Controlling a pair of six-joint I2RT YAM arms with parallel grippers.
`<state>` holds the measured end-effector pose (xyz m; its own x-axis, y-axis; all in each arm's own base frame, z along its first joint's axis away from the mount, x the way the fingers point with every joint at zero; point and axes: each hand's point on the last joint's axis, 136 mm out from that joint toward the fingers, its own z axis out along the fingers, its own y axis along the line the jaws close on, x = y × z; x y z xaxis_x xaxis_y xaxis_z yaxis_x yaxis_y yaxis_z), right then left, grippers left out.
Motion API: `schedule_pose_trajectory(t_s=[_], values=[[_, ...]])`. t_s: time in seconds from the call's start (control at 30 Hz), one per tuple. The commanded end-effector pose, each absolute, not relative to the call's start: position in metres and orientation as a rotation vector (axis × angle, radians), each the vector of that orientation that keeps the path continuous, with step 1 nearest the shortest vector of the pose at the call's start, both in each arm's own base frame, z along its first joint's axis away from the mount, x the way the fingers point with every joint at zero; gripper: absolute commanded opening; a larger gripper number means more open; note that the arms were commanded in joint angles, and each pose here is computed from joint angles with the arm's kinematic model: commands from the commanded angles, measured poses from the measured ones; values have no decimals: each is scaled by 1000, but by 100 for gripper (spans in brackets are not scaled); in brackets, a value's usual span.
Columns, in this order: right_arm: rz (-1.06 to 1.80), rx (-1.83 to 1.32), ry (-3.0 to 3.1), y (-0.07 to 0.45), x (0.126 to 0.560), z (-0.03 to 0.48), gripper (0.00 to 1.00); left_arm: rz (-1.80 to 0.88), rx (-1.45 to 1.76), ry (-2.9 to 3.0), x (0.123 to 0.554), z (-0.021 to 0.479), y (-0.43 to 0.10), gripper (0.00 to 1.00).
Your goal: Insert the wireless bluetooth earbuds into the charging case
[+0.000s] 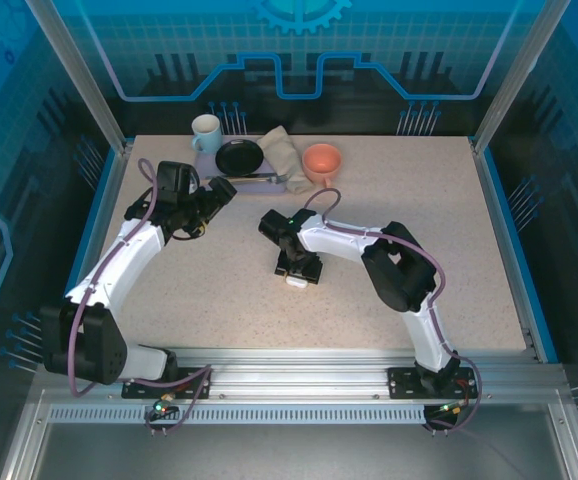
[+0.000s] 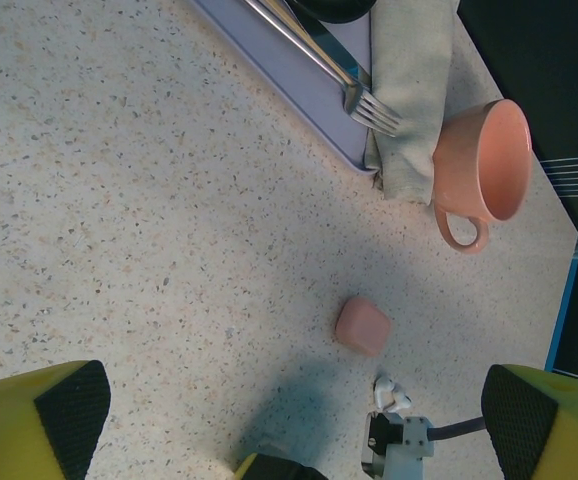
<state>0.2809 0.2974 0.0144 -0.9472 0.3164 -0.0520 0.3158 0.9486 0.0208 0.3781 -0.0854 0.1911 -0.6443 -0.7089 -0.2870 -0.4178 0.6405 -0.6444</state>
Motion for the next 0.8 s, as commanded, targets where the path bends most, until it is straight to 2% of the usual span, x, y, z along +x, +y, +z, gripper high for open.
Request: schedule_pose_trajectory(t_s=[0.0, 0.43, 0.77], values=[[-1, 586, 3069, 293, 268, 1, 61, -766, -908, 2338, 378, 184, -87, 99], [93, 655, 2990, 284, 282, 23, 59, -797, -856, 2355, 370, 178, -92, 99], [287, 802, 2868, 273, 313, 58, 58, -1009, -678, 2308, 338, 146, -134, 99]])
